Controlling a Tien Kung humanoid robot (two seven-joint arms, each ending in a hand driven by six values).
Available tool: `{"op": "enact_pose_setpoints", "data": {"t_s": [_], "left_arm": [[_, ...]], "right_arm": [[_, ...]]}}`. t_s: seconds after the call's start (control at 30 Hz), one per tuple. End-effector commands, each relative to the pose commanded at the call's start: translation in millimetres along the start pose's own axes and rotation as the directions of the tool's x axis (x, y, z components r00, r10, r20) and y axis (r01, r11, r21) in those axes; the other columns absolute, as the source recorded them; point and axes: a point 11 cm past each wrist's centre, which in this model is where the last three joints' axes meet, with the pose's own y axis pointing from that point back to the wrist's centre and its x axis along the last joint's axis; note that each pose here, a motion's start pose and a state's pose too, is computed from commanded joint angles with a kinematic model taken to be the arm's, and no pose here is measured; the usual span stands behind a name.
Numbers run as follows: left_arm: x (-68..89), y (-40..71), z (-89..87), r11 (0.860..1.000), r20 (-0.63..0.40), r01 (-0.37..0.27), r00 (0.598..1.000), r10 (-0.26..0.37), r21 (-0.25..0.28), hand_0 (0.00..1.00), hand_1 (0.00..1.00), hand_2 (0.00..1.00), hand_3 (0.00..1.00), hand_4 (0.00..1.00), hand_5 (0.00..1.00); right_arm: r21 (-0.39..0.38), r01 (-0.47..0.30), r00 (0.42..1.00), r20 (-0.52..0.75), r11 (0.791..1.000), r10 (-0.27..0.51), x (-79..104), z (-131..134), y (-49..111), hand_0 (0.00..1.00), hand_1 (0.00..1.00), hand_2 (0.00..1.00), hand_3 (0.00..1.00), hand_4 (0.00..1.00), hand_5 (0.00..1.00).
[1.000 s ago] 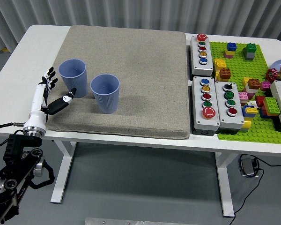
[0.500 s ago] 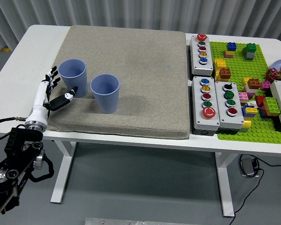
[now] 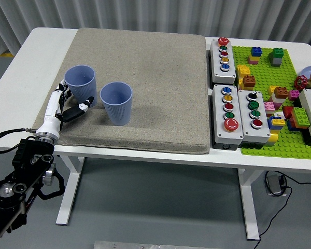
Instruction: Pick cup pour cup place
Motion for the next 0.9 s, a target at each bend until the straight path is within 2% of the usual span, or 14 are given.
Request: {"op": "enact_pose_setpoints", "data": {"t_s": [0.9], "left_arm": [[-1.5,-16.4,14.8,1.0,0.01,-0.003,1.0,0.003,-0.026,0.924,0.917,0.998,0.998,0.816,0.202]], "right_arm": [[0.007,-0.001,1.0,-0.004,1.0,0.001,1.6,-4.4,0.4,0.685,0.636,0.579,0.581,0.002,0.183]]}}
